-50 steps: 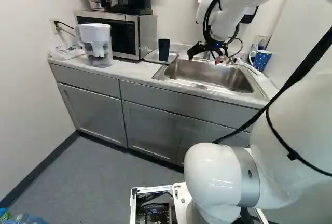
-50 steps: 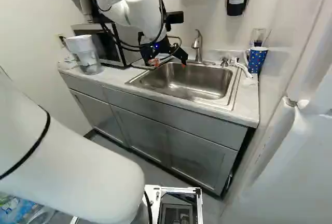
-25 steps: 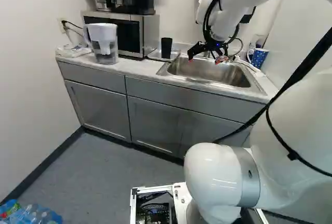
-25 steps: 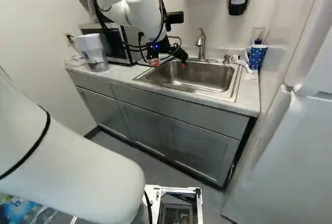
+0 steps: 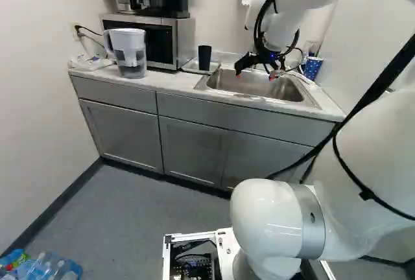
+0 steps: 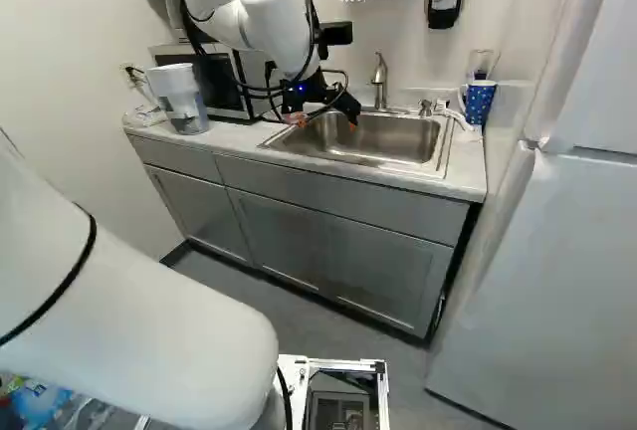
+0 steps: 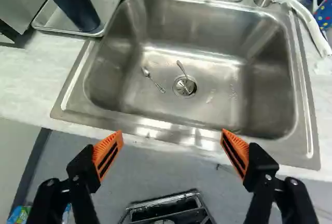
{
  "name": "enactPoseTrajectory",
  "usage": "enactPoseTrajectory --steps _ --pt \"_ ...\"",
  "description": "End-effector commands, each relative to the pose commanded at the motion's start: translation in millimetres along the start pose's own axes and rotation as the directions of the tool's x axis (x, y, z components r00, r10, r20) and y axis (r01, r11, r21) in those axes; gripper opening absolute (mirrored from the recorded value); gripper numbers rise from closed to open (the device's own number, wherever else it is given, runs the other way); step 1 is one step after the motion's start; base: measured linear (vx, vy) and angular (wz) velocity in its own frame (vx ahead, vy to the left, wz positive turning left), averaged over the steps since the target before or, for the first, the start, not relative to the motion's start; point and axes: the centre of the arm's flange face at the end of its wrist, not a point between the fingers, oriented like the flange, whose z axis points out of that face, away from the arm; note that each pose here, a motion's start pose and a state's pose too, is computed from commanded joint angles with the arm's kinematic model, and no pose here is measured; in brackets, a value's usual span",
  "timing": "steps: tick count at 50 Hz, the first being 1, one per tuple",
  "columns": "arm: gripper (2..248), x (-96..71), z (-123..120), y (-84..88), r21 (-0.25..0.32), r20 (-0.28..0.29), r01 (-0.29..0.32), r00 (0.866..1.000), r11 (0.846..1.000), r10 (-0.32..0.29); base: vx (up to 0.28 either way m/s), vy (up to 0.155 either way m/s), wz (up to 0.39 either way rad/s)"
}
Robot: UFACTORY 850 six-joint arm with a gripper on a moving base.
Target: Rinse the cup and place it in the tray
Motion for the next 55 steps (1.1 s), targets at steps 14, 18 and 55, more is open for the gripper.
enactPoseTrajectory --steps 14,18,55 --pt "247 0.0 0.0 0.0 0.000 0.000 0.000 1.000 1.000 0.000 -0.113 0.029 -0.174" --pt "247 0.0 0.0 0.0 0.000 0.000 0.000 1.000 1.000 0.000 -0.105 0.030 -0.166" --pt "247 0.0 0.0 0.0 0.000 0.000 0.000 1.000 1.000 0.000 -0.119 0.039 -0.101"
